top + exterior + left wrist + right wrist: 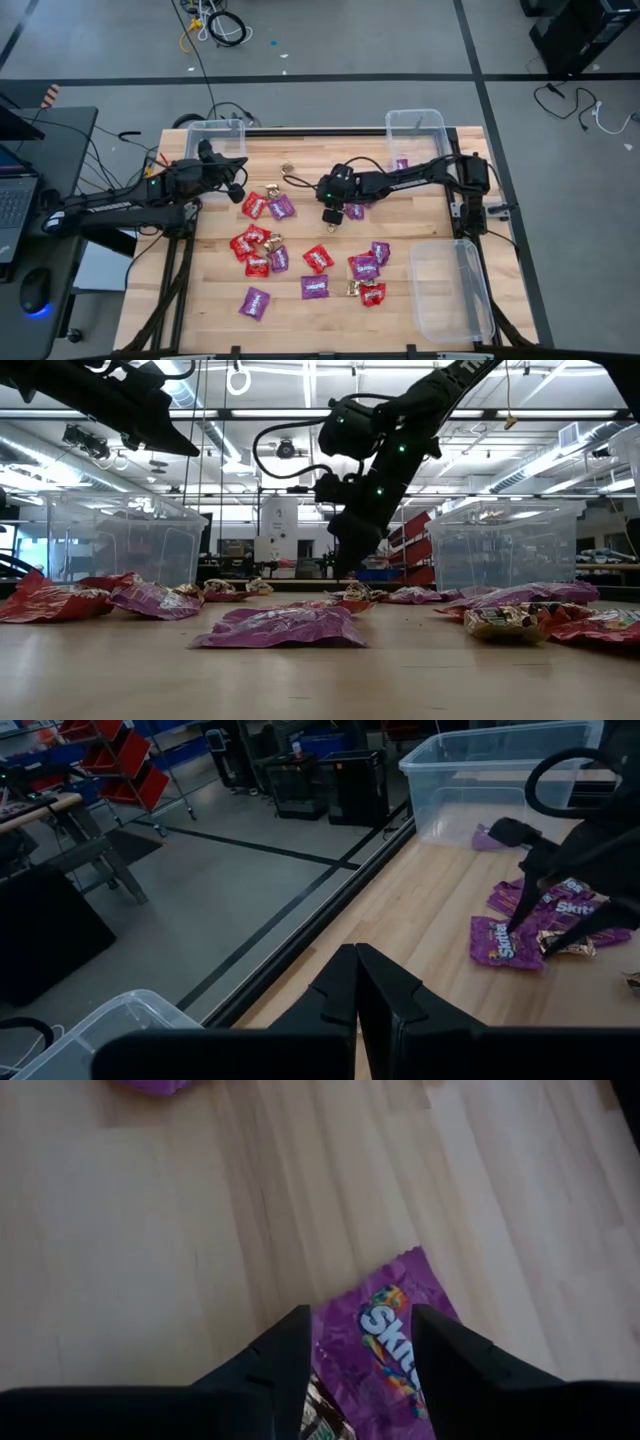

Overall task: Sort candy
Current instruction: Put the purple candy into the top right transparent bin

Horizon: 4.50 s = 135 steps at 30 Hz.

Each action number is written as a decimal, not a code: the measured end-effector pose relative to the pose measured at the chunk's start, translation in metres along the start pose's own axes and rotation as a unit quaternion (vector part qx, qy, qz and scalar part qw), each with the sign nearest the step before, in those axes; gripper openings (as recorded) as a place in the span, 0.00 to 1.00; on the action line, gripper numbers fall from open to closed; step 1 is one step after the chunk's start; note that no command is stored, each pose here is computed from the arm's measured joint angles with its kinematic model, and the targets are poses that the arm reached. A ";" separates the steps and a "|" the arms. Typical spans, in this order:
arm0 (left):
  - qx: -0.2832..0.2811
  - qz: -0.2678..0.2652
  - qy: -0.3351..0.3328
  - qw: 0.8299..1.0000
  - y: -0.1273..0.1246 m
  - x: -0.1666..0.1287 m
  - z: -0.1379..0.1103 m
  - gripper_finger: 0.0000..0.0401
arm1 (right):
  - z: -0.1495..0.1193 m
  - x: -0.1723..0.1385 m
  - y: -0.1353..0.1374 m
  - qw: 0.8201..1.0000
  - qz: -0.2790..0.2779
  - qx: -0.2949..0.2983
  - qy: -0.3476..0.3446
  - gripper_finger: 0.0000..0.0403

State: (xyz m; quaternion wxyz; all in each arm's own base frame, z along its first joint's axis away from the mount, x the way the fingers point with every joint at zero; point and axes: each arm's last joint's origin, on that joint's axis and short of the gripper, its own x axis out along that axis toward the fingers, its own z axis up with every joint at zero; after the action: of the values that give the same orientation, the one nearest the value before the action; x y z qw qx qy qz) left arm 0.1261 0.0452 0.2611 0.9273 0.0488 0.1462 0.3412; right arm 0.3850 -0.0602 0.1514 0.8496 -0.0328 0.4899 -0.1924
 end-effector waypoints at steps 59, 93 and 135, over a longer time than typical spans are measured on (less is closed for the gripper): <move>0.003 0.000 0.001 1.000 0.000 0.000 0.000 0.02 | 0.022 -0.064 -0.030 0.991 0.017 0.098 -0.089 0.00; 0.003 0.000 0.001 1.000 0.000 0.000 0.000 0.02 | -0.016 -0.226 -0.132 0.953 -0.066 0.226 -0.189 0.00; 0.001 0.001 0.001 1.000 0.000 0.000 0.000 0.02 | -0.130 -0.183 -0.190 0.940 -0.162 0.298 -0.029 0.00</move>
State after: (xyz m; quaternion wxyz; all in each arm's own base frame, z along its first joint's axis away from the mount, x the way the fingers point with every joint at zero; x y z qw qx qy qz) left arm 0.1261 0.0453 0.2610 0.9270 0.0493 0.1472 0.3416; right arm 0.1370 -0.1522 0.2805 0.7917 0.1371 0.3733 -0.4637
